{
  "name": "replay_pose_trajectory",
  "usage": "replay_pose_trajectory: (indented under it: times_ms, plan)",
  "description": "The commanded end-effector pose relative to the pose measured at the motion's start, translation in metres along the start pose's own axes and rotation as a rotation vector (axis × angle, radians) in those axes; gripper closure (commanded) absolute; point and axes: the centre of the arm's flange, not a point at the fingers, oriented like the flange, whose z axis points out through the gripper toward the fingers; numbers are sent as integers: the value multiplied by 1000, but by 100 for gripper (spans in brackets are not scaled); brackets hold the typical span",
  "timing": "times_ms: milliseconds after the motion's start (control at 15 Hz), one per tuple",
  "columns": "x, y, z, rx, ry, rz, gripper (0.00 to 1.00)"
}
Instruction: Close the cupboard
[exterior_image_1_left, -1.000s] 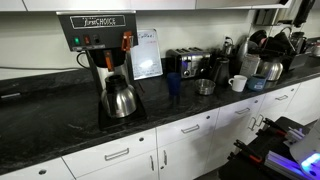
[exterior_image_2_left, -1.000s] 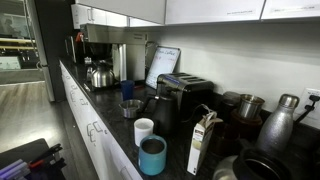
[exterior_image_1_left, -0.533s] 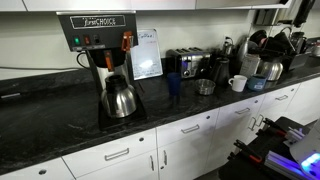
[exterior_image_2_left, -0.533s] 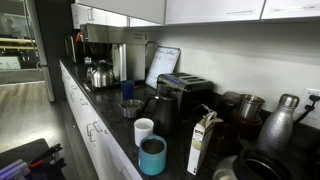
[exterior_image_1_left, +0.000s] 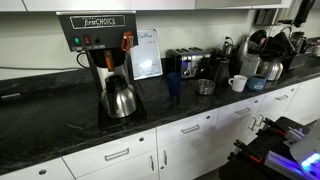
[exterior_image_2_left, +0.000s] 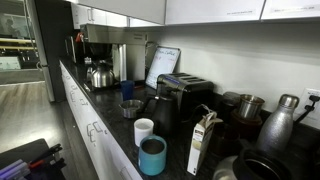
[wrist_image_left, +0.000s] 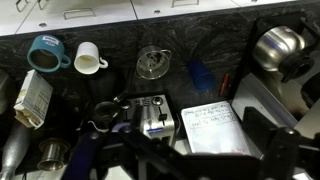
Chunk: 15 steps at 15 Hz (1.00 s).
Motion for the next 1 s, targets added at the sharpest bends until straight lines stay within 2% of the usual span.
replay_pose_trajectory:
  times_ms: [0,200,733,933]
  plan:
    - [-15,16,-7,-11,-7,-6,0]
    - [-17,24,-7,-22,19,65,0]
    - [17,71,-6,-87,206,409,0]
    - [20,82,-13,-77,210,466,0]
